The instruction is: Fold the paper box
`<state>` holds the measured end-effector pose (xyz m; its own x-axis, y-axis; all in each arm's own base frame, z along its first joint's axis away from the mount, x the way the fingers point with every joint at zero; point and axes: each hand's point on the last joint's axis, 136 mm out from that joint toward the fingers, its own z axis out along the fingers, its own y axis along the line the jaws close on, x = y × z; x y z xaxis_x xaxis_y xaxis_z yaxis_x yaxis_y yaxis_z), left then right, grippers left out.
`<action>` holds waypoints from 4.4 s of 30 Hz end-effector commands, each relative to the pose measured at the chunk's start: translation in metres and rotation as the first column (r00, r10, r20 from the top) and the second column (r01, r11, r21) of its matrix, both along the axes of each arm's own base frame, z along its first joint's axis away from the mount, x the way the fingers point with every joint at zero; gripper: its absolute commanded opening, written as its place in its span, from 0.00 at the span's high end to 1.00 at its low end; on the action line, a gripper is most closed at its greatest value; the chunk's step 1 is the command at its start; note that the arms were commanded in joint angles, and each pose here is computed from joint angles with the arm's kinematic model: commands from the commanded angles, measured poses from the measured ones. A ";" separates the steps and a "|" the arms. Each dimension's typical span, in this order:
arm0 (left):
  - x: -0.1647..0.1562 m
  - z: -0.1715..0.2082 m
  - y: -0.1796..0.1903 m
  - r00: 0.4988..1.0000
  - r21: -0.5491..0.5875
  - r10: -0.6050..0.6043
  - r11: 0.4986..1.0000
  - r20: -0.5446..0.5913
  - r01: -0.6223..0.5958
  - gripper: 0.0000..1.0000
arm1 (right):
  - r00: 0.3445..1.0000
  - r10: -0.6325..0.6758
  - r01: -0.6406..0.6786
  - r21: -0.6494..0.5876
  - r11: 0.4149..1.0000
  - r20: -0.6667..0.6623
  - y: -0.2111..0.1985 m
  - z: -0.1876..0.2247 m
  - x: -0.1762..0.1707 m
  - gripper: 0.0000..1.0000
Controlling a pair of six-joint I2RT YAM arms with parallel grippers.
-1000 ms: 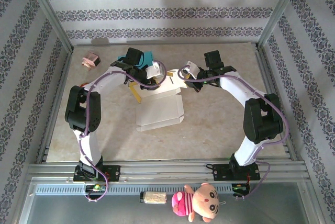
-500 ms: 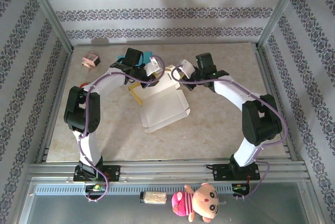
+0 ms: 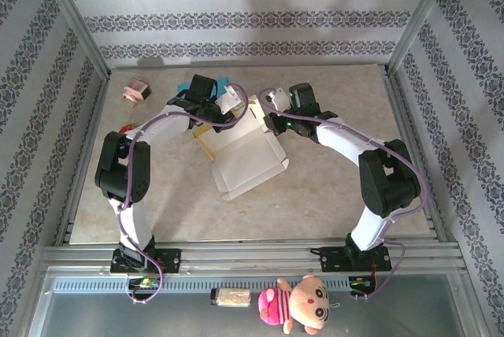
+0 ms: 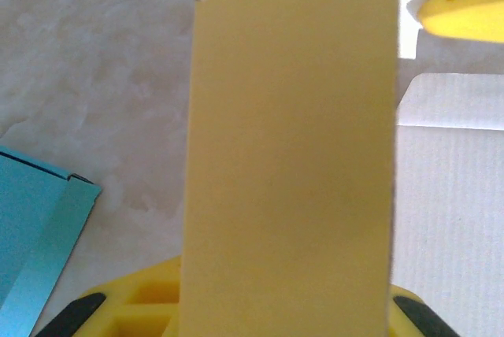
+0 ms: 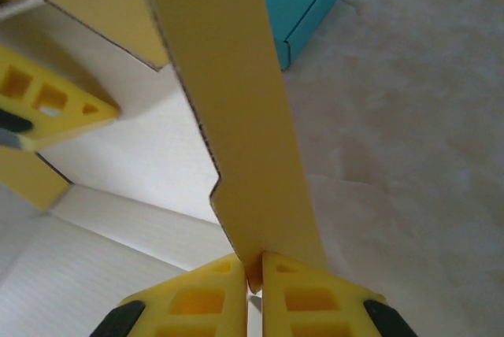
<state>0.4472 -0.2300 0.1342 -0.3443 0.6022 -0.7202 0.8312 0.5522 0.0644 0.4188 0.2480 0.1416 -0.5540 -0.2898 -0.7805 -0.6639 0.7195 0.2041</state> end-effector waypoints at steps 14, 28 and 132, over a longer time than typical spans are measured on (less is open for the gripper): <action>-0.006 -0.007 -0.008 1.000 0.026 0.010 1.000 0.004 -0.010 0.81 | 0.988 -0.147 0.148 -0.009 0.989 0.042 -0.033 0.011 0.021 0.80; -0.004 -0.006 -0.009 1.000 0.026 0.011 1.000 0.003 -0.011 0.81 | 0.848 -0.286 0.428 0.258 0.866 -0.446 -0.020 -0.019 -0.019 0.52; -0.002 0.018 -0.016 0.990 -0.079 0.128 0.989 0.050 -0.124 0.45 | 0.937 -0.243 0.264 0.053 0.963 -0.250 0.028 -0.068 -0.003 0.90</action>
<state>0.4535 -0.2336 0.1196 -0.4225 0.5525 -0.7185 0.7472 0.6610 0.0688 0.4060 0.2771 0.0769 -0.7983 -0.0713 -0.5980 -0.3955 0.8109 0.4313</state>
